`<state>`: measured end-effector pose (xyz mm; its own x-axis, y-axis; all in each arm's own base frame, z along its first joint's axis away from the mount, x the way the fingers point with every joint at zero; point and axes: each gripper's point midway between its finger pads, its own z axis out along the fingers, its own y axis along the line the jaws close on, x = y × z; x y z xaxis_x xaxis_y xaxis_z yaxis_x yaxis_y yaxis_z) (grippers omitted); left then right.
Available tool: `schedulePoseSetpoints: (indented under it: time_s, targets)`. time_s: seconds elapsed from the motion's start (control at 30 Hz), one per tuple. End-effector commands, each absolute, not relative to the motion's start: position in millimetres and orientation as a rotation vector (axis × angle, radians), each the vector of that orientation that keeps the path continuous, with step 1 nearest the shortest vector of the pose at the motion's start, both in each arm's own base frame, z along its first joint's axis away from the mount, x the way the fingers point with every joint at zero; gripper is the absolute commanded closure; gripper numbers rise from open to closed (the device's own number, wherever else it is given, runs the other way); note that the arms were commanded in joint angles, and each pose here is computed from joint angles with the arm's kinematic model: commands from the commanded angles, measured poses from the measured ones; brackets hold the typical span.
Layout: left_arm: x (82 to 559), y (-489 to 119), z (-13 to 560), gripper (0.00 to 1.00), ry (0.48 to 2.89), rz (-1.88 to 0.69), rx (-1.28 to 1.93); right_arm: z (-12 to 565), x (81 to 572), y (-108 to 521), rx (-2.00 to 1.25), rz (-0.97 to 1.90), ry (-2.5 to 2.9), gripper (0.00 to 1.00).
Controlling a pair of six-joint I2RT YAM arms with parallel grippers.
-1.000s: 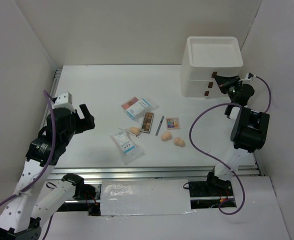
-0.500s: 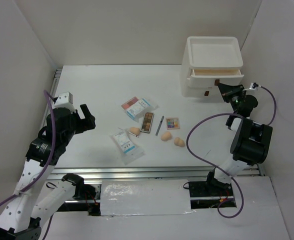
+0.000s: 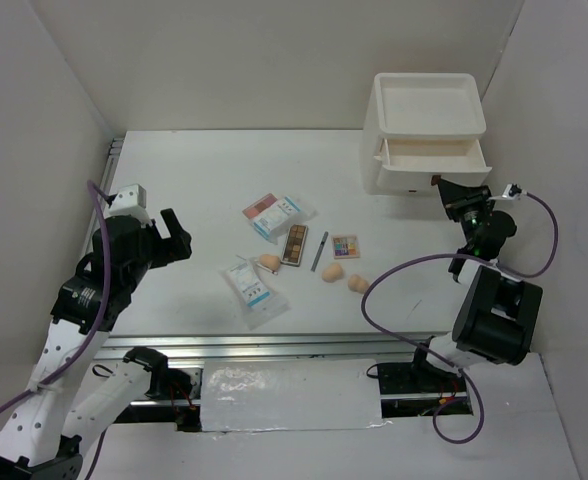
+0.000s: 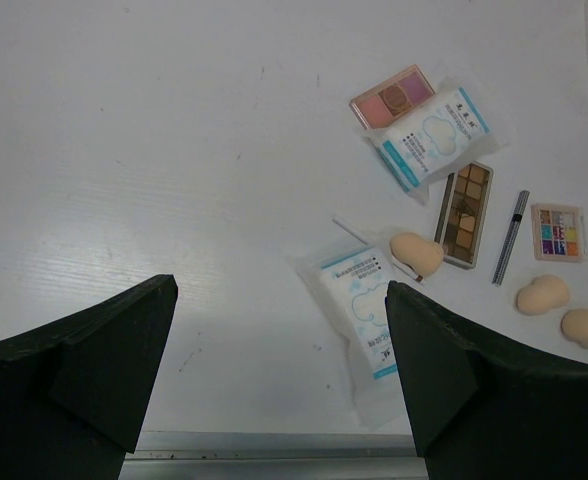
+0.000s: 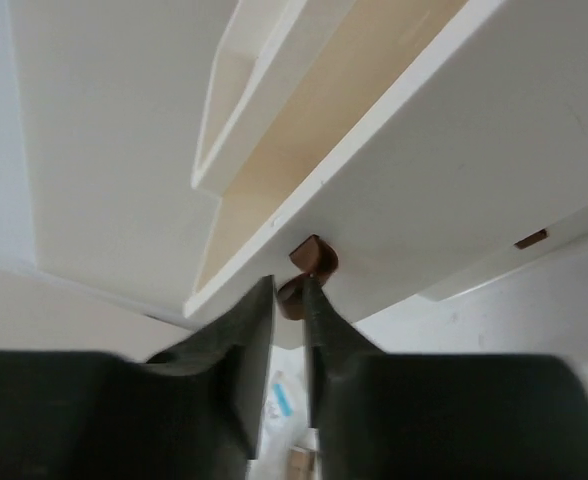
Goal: Organize the makeup
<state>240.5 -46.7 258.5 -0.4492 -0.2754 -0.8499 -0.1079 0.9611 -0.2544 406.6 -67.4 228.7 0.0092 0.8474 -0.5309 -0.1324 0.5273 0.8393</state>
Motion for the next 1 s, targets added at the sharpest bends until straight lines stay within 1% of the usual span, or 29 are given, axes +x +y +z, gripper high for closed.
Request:
schedulePoseSetpoints:
  time_s: [0.0, 0.03, 0.07, 0.13, 0.33, 0.37, 0.4, 0.47, 0.53, 0.57, 0.6, 0.63, 0.67, 0.7, 0.73, 0.77, 0.83, 0.87, 0.9, 0.97]
  targets:
    - [244, -49, 265, 0.01, 2.002, -0.208, -0.238, 257, 398, -70, 0.617, 0.827, 1.282, 0.65]
    - [244, -49, 265, 0.00, 2.003, -0.209, -0.237, 259, 398, -70, 0.611, 0.831, 1.281, 0.60]
    - [244, -49, 265, 0.01, 2.003, -0.211, -0.236, 261, 397, -68, 0.602, 0.834, 1.280, 0.44]
    - [244, -49, 264, 0.01, 2.005, -0.207, -0.238, 264, 394, -65, 0.603, 0.845, 1.277, 0.01]
    - [245, -48, 263, 0.00, 2.012, -0.201, -0.240, 262, 381, -52, 0.677, 0.874, 1.323, 0.00]
    - [246, -48, 263, 0.00, 2.012, -0.201, -0.243, 251, 380, -49, 0.714, 0.864, 1.369, 0.00]
    - [246, -48, 263, 0.01, 2.012, -0.198, -0.246, 257, 376, -46, 0.709, 0.853, 1.371, 0.00]
    - [246, -46, 263, 0.01, 2.013, -0.192, -0.254, 243, 375, -31, 0.751, 0.837, 1.454, 0.00]
    - [246, -42, 263, 0.01, 2.012, -0.176, -0.276, 248, 369, -6, 0.722, 0.825, 1.500, 0.00]
    - [246, -41, 262, 0.01, 2.012, -0.170, -0.283, 235, 368, -11, 0.778, 0.719, 1.549, 0.00]
    - [246, -41, 262, 0.01, 2.012, -0.169, -0.283, 240, 363, -8, 0.775, 0.670, 1.554, 0.00]
    - [247, -41, 262, 0.01, 2.013, -0.172, -0.283, 233, 357, 20, 0.716, 0.633, 1.648, 0.00]
    - [247, -41, 262, 0.01, 2.014, -0.174, -0.280, 233, 356, 13, 0.745, 0.513, 1.635, 0.00]
    - [247, -41, 262, 0.01, 2.012, -0.175, -0.280, 236, 352, 25, 0.711, 0.482, 1.657, 0.00]
    - [248, -42, 261, 0.01, 2.016, -0.176, -0.277, 235, 346, 52, 0.620, 0.467, 1.732, 0.00]
    - [248, -42, 261, 0.01, 2.017, -0.180, -0.276, 233, 344, 58, 0.598, 0.429, 1.765, 0.00]
    - [249, -43, 260, 0.01, 2.025, -0.184, -0.272, 221, 342, 80, 0.493, 0.366, 1.889, 0.00]
    - [249, -43, 260, 0.01, 2.027, -0.184, -0.273, 216, 336, 106, 0.396, 0.382, 1.948, 0.00]
    - [249, -43, 260, 0.01, 2.027, -0.184, -0.273, 195, 338, 117, 0.346, 0.331, 2.041, 0.00]
    - [249, -44, 260, 0.01, 2.027, -0.188, -0.268, 182, 332, 133, 0.232, 0.226, 2.152, 0.00]
